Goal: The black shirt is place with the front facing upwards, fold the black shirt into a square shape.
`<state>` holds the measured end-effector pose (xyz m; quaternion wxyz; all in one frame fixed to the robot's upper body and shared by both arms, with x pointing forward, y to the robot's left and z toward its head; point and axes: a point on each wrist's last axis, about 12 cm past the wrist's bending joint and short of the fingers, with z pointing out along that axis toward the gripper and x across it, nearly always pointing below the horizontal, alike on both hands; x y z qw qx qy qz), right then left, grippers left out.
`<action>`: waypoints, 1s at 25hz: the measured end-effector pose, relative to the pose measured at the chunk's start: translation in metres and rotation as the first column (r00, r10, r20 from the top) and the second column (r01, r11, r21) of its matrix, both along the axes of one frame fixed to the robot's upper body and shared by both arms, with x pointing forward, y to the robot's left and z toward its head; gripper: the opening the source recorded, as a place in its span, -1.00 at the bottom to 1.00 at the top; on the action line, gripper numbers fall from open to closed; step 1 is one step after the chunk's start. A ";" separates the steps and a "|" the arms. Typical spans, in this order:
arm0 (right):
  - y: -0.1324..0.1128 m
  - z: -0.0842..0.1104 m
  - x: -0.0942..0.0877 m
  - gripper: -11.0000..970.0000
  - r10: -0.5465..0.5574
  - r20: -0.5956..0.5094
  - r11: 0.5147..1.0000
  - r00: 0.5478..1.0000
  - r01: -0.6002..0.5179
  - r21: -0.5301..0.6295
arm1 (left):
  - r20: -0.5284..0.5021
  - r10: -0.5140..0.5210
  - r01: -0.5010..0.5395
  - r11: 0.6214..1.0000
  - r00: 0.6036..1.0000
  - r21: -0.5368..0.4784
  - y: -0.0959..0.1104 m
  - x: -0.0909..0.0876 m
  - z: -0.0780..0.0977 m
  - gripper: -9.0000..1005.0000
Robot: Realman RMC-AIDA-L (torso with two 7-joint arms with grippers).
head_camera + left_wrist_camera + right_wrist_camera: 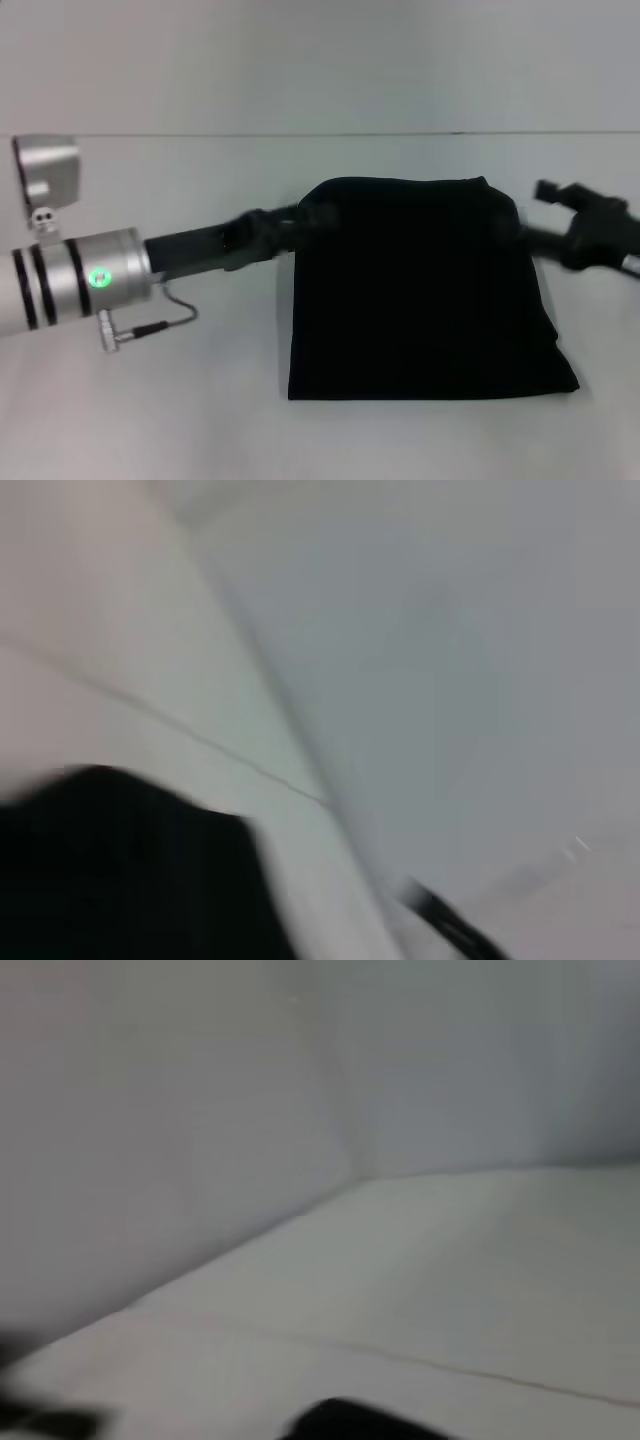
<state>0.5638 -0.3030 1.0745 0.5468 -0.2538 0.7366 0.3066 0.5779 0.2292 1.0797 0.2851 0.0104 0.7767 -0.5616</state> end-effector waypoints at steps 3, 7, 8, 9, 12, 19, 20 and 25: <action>0.015 -0.004 -0.010 0.92 0.139 0.058 0.987 0.989 -0.133 -0.089 | -0.165 0.152 -0.147 0.988 0.974 0.043 0.018 0.007 -0.014 0.81; 0.021 -0.017 -0.025 0.92 0.255 0.065 0.952 0.965 -0.239 -0.191 | -0.224 0.190 -0.183 0.982 0.956 0.053 0.025 0.008 -0.017 0.81; 0.020 -0.020 -0.029 0.92 0.262 0.067 0.949 0.963 -0.245 -0.200 | -0.224 0.190 -0.182 0.982 0.956 0.053 0.025 0.009 -0.016 0.81; 0.019 -0.023 -0.034 0.92 0.269 0.070 0.946 0.961 -0.250 -0.207 | -0.221 0.189 -0.181 0.982 0.957 0.055 0.024 0.011 -0.016 0.81; 0.014 -0.027 -0.044 0.92 0.269 0.067 0.947 0.961 -0.251 -0.202 | -0.223 0.184 -0.171 0.982 0.957 0.073 0.017 0.015 -0.015 0.81; 0.001 -0.036 -0.062 0.92 0.227 0.040 0.958 0.973 -0.216 -0.190 | -0.243 0.160 -0.130 0.983 0.957 0.132 -0.008 0.023 -0.017 0.81; 0.000 -0.037 -0.063 0.92 0.226 0.037 0.958 0.974 -0.215 -0.189 | -0.239 0.156 -0.125 0.982 0.958 0.142 -0.011 0.024 -0.017 0.81; 0.000 -0.038 -0.065 0.92 0.224 0.034 0.959 0.974 -0.214 -0.186 | -0.216 0.148 -0.101 0.972 0.965 0.214 -0.025 0.030 -0.019 0.81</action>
